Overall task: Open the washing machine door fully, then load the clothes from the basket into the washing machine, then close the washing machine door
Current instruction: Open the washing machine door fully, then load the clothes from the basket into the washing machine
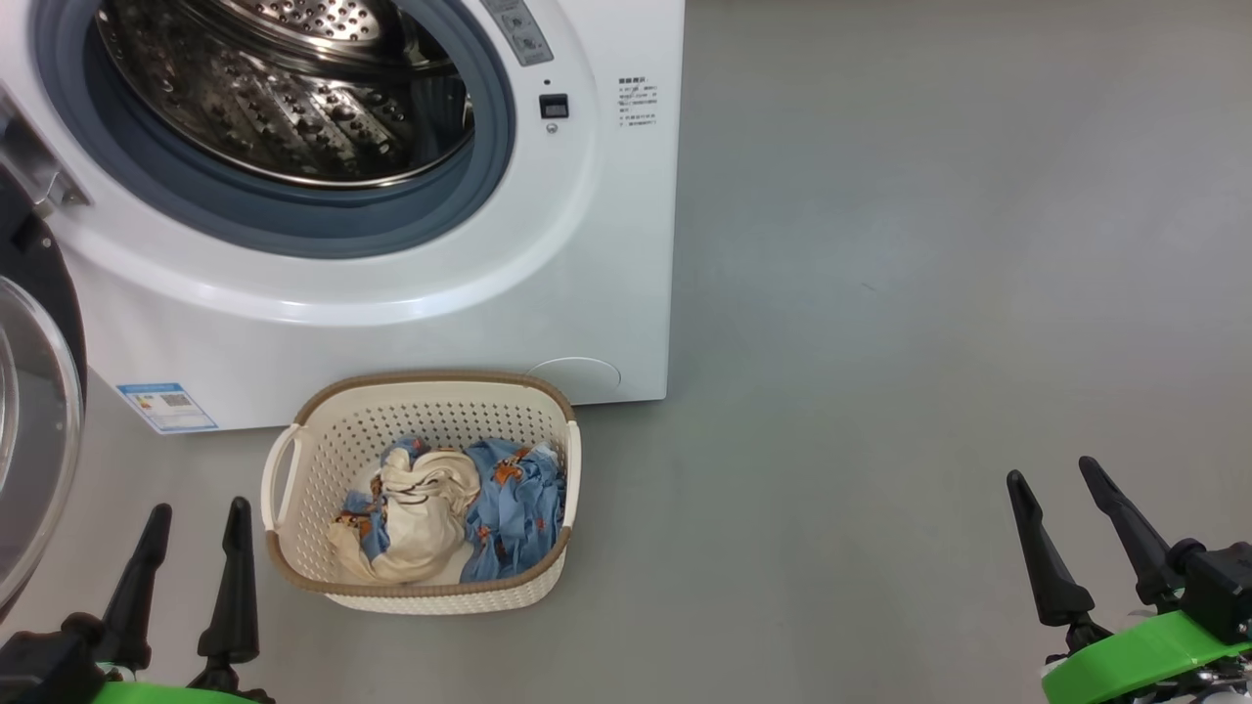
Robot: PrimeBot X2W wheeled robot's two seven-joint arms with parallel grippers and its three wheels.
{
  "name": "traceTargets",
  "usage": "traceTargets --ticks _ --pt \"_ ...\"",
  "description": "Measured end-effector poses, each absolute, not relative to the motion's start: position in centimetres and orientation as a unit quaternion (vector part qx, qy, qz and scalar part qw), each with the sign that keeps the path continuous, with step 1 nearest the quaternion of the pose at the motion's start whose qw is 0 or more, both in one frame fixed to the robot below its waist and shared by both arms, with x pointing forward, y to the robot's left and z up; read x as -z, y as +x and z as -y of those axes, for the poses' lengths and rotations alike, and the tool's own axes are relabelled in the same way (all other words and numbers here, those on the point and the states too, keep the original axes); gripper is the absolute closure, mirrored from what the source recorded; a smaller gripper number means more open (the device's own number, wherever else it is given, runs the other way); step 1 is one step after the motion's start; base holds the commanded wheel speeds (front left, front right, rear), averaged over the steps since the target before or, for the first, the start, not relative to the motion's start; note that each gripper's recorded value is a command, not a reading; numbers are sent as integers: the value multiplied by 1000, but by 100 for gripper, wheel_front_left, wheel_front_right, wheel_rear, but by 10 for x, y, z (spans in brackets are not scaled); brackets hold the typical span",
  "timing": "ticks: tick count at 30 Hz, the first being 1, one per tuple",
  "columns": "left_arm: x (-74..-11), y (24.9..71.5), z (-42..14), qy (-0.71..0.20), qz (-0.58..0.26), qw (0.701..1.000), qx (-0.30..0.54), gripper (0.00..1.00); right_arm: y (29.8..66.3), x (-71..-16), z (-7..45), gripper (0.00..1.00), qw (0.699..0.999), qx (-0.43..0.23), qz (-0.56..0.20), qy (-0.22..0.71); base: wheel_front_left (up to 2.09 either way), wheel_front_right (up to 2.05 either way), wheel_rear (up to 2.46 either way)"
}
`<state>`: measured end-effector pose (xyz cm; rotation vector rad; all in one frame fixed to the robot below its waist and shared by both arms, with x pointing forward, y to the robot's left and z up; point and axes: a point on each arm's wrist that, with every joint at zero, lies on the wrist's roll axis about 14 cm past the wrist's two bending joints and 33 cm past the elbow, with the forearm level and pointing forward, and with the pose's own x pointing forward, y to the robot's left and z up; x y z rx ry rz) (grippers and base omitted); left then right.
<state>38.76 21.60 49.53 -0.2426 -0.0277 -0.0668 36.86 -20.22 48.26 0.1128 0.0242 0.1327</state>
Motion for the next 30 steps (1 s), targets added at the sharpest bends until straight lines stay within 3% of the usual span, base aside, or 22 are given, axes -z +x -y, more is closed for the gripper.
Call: traceTargets --ticks 22,30 --pt "-496 388 -209 -122 14 991 44 0 367 -485 205 0 996 -60 -8 59 0 -1 1" --pt "-496 389 -205 -121 13 991 50 0 367 -485 206 0 997 -59 -8 59 33 -117 84"
